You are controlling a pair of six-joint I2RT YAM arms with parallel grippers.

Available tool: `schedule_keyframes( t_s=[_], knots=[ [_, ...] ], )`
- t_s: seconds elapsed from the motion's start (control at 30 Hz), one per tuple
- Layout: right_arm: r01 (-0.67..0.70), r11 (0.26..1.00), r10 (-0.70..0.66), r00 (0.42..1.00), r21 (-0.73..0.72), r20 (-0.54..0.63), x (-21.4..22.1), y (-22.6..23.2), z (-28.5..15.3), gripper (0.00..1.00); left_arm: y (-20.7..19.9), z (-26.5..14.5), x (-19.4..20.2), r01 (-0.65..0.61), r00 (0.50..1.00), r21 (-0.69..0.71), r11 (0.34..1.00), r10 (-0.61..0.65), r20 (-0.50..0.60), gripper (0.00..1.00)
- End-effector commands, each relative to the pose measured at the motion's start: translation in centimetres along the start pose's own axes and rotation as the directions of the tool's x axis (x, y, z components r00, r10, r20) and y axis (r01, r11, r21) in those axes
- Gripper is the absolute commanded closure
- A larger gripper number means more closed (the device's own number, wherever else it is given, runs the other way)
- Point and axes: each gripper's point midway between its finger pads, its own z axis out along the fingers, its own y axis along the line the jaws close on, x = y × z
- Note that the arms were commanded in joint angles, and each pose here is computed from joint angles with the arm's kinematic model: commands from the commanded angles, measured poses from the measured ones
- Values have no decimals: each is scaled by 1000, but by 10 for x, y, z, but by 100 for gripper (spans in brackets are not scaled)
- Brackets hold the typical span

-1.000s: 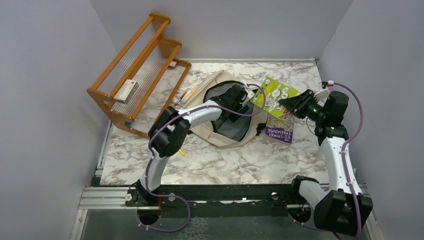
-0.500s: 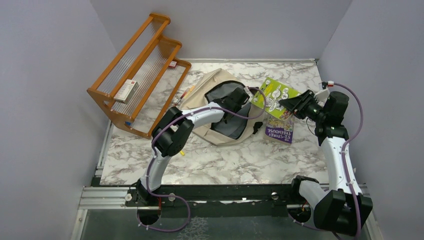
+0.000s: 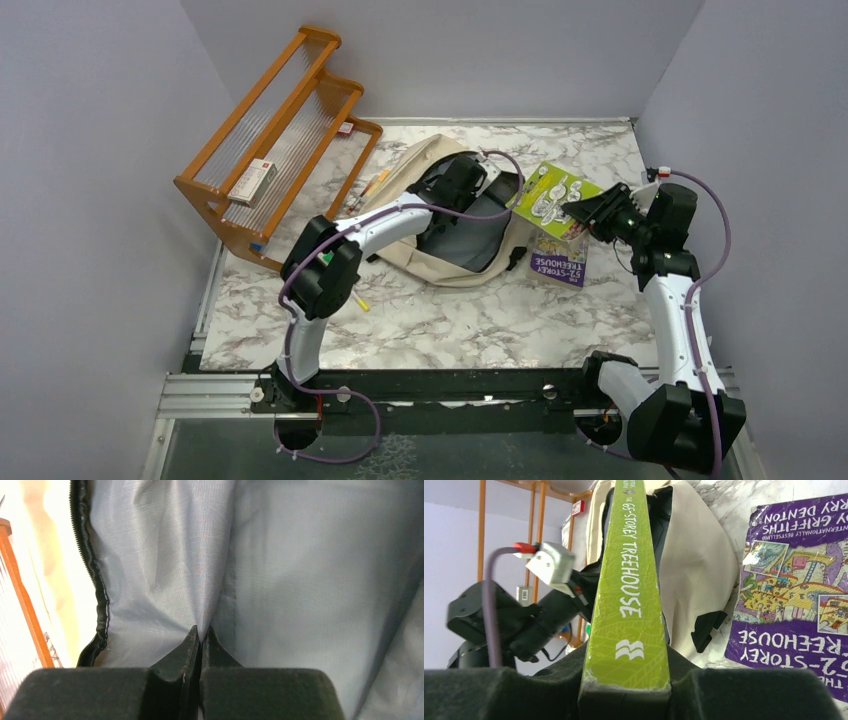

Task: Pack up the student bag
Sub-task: Place the book in the student bag.

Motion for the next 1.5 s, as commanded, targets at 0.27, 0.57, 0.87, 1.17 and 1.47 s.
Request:
schedule_keyframes(
  t_s=[0.27,0.57,0.87,1.17,1.47],
  knots=[
    [-28,980,12,997,-197,-80,8,54,8,99,4,-56,-60,171,965,165,971,-200,173,100],
    [-91,990,75,987,-109,-139,56,47,53,99,21,-63,-60,223,948,148,963,-250,195,100],
    [-132,988,121,983,-76,-137,66,33,82,100,28,-71,-64,280,920,166,946,-313,234,100],
    [-211,966,174,959,-151,-224,94,55,124,99,31,-83,-71,305,893,199,931,-352,281,100],
    [-273,922,210,948,-276,-238,115,73,164,99,28,-82,-71,299,895,218,929,-352,274,100]
  ],
)
